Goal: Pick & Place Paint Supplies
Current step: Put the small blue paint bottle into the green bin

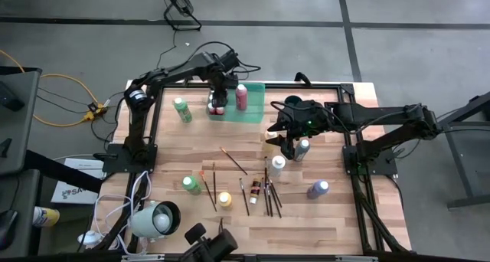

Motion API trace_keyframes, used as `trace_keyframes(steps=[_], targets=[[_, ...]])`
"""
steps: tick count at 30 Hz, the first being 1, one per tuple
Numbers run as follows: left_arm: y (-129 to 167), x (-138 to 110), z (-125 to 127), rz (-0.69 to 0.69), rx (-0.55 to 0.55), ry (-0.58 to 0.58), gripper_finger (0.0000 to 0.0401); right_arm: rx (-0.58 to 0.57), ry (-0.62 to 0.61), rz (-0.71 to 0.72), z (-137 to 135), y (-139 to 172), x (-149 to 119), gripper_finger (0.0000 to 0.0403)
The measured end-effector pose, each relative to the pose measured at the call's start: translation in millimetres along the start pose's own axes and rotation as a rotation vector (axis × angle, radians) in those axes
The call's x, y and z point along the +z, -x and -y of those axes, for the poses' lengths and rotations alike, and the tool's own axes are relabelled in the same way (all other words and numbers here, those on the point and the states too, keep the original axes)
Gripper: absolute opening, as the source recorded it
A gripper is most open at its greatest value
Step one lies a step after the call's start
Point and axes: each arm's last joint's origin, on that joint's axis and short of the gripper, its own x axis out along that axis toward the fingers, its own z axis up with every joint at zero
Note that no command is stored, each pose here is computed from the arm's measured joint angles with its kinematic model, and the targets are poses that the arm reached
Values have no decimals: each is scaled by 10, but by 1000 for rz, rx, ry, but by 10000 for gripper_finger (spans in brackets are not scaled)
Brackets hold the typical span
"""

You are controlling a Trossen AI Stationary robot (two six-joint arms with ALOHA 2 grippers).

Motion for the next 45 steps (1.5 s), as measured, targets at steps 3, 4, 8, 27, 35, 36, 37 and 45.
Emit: trace_keyframes(steps=[3,4,8,27,35,36,37,45], targets=[[-41,0,-3,-19,4,5,114,0,4,0,0,-1,0,206],[-50,1,-6,-23,9,6,114,0,4,0,0,-1,0,206],[-46,0,-25,-46,62,8,114,0,1,0,0,-1,0,206],[-132,14,-34,-58,61,6,132,-2,4,2,0,-3,1,206],[-132,16,-36,-57,65,6,132,-2,4,1,0,-3,1,206],[-132,16,-36,-58,67,6,134,-2,3,2,0,-3,1,206],[-132,16,-37,-59,69,6,137,-2,3,2,0,-3,1,206],[-127,11,-42,-75,91,5,210,0,-2,1,0,-3,1,206]])
